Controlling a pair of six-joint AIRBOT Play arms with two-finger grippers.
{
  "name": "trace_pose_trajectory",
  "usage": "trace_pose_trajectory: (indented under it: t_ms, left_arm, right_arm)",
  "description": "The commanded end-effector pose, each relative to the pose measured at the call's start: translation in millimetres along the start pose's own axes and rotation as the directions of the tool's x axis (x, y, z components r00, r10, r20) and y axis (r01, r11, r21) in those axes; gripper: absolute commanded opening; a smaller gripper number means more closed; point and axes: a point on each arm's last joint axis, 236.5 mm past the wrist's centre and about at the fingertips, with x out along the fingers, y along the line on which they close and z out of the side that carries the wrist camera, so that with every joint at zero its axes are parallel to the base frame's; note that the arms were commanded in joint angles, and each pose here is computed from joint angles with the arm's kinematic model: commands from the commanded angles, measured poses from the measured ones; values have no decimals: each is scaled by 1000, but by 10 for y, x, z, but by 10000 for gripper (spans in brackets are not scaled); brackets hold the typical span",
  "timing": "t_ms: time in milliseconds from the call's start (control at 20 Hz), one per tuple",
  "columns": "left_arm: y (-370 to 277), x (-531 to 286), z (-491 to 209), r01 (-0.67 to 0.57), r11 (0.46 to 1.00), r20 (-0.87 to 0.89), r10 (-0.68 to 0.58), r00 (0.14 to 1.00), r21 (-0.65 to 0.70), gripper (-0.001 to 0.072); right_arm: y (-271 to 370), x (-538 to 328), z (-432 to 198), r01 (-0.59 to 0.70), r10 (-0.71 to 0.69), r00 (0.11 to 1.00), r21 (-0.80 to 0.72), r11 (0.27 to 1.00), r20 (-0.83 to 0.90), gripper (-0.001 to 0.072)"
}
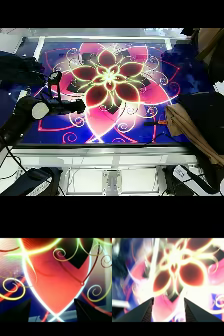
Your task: Fold the clothes and pants, and hang the long-sleeved shirts on hangers.
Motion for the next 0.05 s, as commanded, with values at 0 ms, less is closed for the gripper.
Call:
trace_pose_trajectory:
  t_ms: [0]
  left_arm:
    - [4,0,3,-1,1000,0,1,1000,-1,616]
  right_arm:
    - [208,311,-356,22,-43,986,-130,991,-159,444]
